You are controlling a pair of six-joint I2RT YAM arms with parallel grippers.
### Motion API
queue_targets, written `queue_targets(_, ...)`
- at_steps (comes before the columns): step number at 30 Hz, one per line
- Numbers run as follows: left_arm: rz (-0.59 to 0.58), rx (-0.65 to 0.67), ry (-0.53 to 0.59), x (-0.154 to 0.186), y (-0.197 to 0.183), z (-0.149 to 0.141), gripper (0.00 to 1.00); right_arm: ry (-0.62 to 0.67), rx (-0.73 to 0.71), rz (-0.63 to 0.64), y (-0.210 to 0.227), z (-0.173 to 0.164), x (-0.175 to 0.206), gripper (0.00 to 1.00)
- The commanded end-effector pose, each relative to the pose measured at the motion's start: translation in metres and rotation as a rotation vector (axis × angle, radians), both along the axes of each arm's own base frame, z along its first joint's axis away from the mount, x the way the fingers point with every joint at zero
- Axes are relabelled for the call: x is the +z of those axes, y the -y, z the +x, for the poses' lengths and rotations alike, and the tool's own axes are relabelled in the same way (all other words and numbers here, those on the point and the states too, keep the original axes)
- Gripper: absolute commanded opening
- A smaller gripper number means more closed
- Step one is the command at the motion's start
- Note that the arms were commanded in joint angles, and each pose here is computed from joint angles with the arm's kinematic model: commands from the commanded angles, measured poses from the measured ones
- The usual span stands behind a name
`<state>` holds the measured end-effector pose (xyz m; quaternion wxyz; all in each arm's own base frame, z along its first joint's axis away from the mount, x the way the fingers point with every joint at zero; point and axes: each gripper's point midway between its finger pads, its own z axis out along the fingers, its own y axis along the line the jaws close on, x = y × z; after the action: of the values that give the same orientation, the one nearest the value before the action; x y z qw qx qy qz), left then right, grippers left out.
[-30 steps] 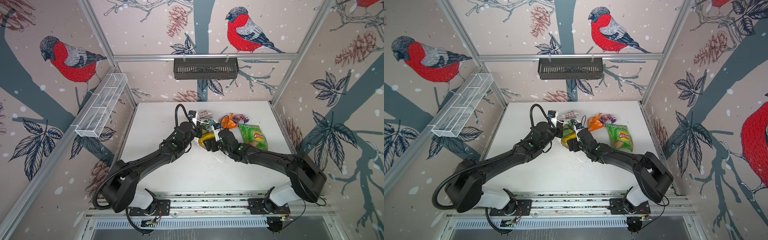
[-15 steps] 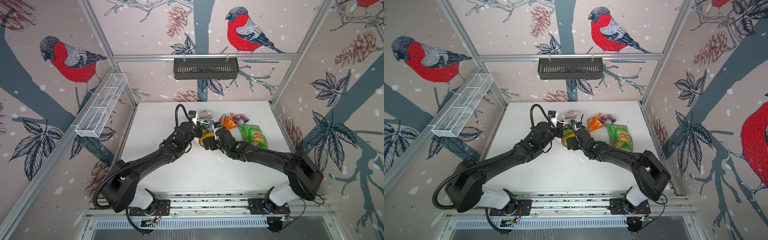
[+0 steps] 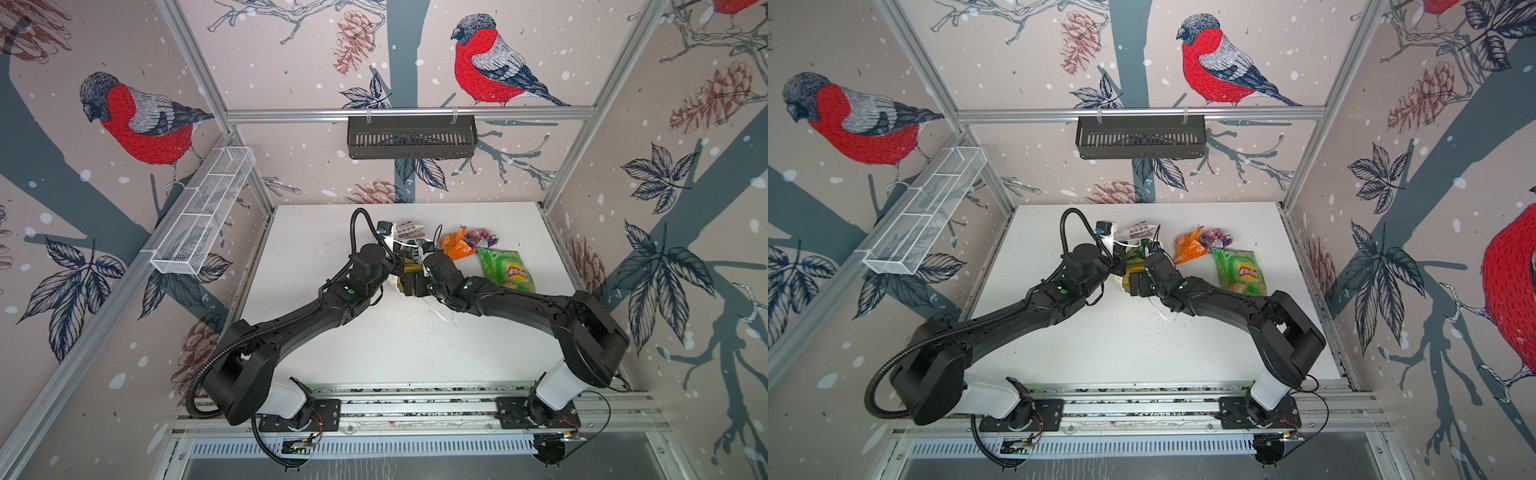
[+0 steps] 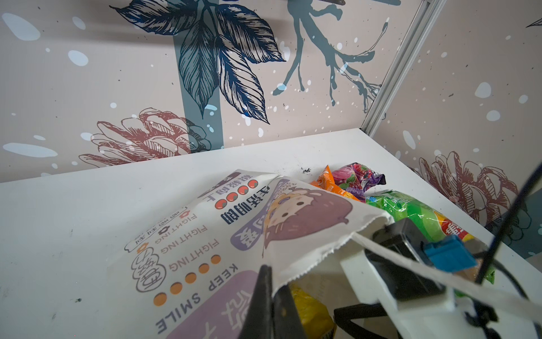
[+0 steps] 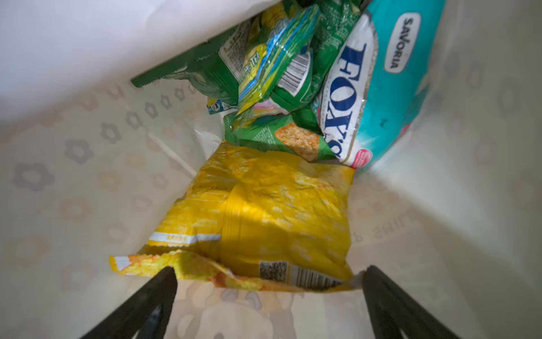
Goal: Take the snacks out of the paper bag
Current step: Pick up the snack from the paper bag.
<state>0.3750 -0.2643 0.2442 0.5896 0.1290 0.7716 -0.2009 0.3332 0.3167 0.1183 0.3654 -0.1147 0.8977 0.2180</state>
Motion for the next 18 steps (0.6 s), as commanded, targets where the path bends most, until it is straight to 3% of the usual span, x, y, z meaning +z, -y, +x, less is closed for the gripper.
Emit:
queue_targets(1, -0.011, 0.005, 0.01, 0.005, 0.0, 0.001, 0.0, 0.006, -0.02, 0.004, -0.001, 0.007, -0.001, 1.0)
queue_targets(12, -0.001, 0.013, 0.013, 0.005, -0.002, 0.001, 0.0, 0.052, 0.011, 0.017, -0.01, 0.018, 0.0, 0.99)
queue_targets(18, 0.013, 0.014, 0.01, 0.0, -0.002, 0.002, 0.0, 0.122, 0.021, 0.012, -0.01, 0.024, 0.007, 0.81)
